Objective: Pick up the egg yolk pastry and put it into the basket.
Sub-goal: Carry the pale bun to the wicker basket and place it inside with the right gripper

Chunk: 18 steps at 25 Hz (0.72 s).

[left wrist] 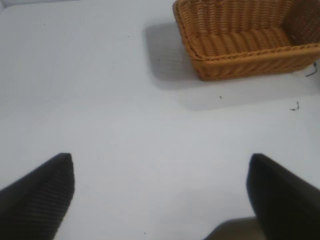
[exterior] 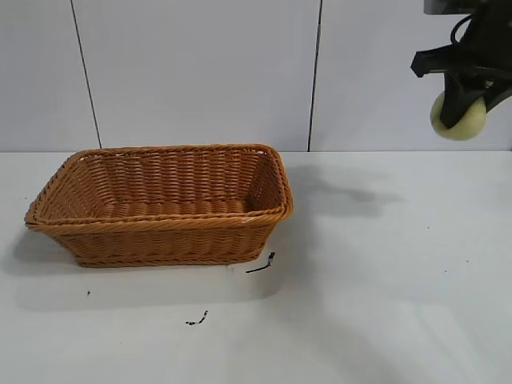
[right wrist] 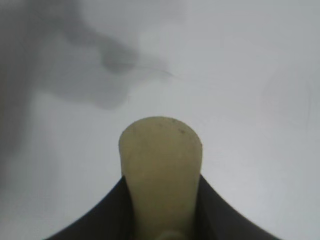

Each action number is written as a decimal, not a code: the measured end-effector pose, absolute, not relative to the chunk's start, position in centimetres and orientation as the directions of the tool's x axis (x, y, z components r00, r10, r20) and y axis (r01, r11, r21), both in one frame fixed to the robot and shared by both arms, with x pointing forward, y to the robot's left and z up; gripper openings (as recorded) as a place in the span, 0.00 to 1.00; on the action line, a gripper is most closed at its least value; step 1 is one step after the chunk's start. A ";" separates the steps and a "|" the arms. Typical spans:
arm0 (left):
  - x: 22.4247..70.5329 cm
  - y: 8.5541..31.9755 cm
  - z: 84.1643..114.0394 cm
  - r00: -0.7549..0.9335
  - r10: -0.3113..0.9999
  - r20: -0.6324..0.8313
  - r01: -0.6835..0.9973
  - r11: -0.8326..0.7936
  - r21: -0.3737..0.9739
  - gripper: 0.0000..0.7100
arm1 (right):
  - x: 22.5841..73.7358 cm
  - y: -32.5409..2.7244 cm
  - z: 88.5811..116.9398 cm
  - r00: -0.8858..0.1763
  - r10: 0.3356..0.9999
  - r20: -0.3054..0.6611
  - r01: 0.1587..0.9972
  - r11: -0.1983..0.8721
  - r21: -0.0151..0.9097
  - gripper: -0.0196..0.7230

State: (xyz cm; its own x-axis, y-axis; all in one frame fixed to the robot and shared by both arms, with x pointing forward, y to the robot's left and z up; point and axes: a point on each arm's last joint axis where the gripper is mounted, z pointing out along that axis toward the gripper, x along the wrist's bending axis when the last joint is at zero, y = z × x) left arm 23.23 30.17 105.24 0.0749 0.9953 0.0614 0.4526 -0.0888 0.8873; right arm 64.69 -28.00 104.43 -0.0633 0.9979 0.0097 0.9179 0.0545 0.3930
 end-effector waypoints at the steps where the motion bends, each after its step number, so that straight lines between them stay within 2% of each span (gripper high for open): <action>1: 23.2 30.2 105.2 0.075 0.995 0.061 0.453 -0.089 0.887 0.98 | 64.9 -27.9 105.2 -0.058 0.998 0.010 0.912 0.049 0.407 0.24; 5: 23.2 30.2 105.2 0.075 0.995 0.061 0.453 -0.089 0.887 0.98 | 65.4 -26.3 107.8 -0.082 0.997 0.010 0.884 0.068 0.463 0.24; 9: 23.2 30.2 105.2 0.075 0.995 0.061 0.453 -0.089 0.887 0.98 | 65.3 -22.6 110.1 -0.170 0.985 0.010 0.841 0.140 0.523 0.24; 17: 23.2 30.2 105.2 0.075 0.995 0.061 0.453 -0.089 0.887 0.98 | 62.9 -13.5 110.6 -0.384 0.923 0.010 0.778 0.318 0.542 0.24; 18: 23.2 30.2 105.2 0.075 0.995 0.061 0.453 -0.089 0.887 0.98 | 62.9 -13.5 110.6 -0.384 0.923 0.010 0.778 0.318 0.542 0.24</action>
State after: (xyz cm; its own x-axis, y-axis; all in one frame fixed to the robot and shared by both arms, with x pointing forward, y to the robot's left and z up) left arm 23.23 30.17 105.24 0.0749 0.9953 0.0614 0.4526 -0.0888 0.8873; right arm 62.90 -13.53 110.60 -0.3843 0.9232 0.0096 0.7777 0.3181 0.5422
